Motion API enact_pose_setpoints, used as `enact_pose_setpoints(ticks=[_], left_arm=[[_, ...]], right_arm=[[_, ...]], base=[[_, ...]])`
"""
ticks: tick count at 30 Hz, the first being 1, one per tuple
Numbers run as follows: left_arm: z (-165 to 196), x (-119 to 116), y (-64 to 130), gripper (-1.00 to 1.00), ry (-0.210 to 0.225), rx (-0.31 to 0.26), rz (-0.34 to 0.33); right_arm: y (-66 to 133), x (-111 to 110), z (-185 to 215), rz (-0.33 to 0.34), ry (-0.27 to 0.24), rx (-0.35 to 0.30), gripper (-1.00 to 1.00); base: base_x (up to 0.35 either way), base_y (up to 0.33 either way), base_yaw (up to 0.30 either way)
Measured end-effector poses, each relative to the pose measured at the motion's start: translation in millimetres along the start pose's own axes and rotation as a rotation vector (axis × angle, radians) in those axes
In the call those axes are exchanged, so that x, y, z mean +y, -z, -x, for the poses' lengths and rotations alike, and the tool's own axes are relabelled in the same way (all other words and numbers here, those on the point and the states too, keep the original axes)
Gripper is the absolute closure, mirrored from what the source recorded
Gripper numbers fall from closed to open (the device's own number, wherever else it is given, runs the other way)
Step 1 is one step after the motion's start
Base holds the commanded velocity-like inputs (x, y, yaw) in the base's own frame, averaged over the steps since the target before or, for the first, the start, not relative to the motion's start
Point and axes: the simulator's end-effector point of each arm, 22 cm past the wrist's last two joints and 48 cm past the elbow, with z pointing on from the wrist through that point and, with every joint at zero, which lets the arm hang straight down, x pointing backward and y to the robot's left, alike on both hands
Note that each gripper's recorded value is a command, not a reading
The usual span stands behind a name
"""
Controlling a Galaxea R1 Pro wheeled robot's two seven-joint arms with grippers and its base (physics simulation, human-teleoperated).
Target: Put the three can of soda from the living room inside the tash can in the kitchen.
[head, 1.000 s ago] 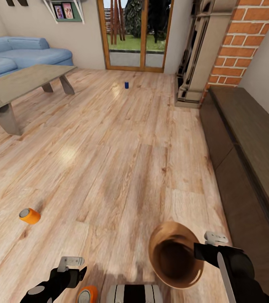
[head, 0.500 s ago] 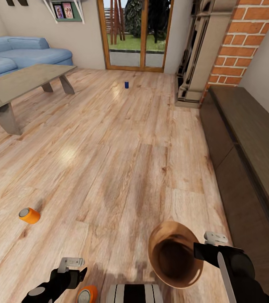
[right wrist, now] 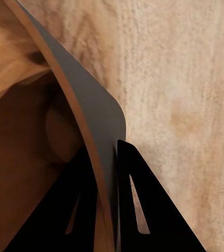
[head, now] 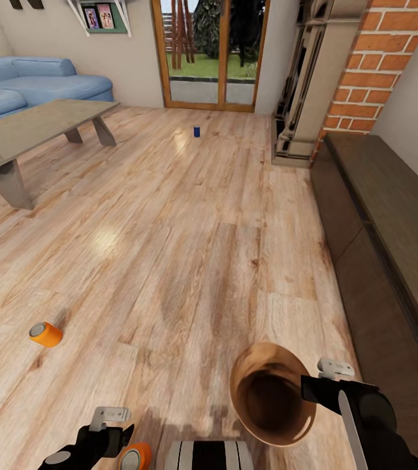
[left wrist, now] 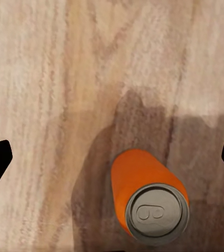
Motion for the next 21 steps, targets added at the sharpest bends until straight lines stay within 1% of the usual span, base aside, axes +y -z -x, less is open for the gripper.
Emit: enact_pose_setpoints(ticks=[3,7,21], left_arm=[[-2,1,-0.5,-1.00,0.000,0.005,0.001],[-11,3,-2.9,-1.00,-0.004,0.026,0.006],[-14,4,-3.2,-1.00,-0.008,0.032,0.015]], right_arm=[[0.0,0,0,0.001,-0.001,0.000,1.00],[0.1,-1,0,-0.002,-0.002,0.000,1.00],[0.1,-2,0,-0.001,-0.007,0.000,1.00]], base=[[0.000,0.000,0.000],[0.000,0.000,0.000],[0.000,0.000,0.000]])
